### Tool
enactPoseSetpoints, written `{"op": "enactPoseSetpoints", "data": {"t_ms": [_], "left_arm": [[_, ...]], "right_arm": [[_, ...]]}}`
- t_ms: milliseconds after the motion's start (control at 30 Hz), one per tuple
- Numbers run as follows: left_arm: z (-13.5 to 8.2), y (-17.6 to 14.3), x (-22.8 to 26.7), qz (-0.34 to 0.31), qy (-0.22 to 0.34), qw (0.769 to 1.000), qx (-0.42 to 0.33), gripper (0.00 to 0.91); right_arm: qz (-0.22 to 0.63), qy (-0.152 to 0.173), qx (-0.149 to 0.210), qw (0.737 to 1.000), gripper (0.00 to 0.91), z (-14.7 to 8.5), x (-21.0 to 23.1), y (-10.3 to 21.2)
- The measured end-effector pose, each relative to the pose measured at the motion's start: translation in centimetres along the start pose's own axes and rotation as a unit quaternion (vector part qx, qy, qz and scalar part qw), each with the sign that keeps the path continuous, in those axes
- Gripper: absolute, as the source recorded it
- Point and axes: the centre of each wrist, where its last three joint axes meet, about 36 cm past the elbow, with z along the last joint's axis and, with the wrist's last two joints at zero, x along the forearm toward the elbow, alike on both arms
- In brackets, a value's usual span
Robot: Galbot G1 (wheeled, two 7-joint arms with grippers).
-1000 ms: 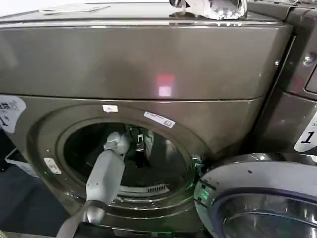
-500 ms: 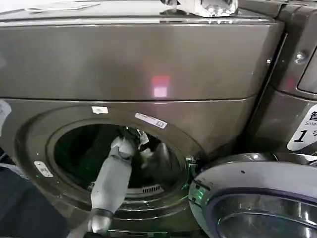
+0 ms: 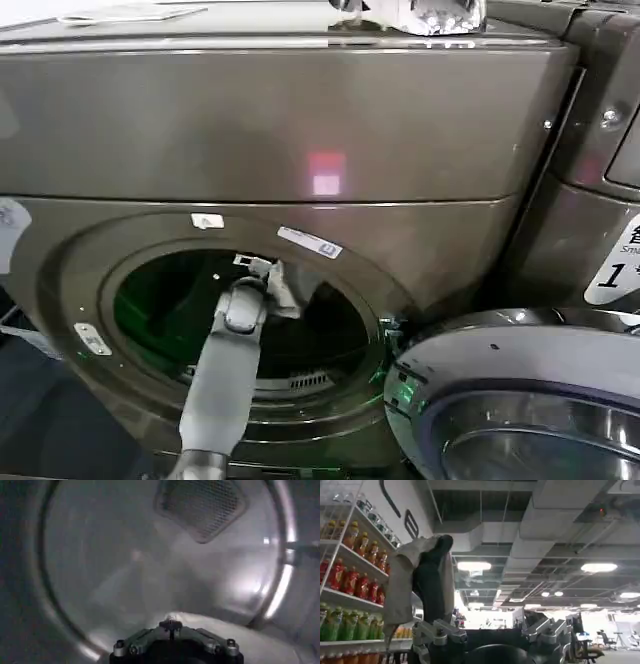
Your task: Grasp the clothes from the dryer.
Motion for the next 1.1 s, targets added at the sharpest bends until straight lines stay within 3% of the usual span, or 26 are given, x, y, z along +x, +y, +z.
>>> {"op": "enactPoseSetpoints", "data": {"t_ms": [567, 1100], "left_arm": [[-1.0, 0.2, 1.7, -0.031, 0.016, 0.998, 0.056, 0.000], [-1.1, 0.2, 1.9, -0.027, 0.018, 0.997, 0.065, 0.000]], "right_arm": [[-0.010, -0.001, -0.004, 1.000, 0.907, -0.3, 0.4, 0.4], [-0.007, 0.000, -0.014, 1.000, 0.907, -2.1, 0.5, 0.2]]}}
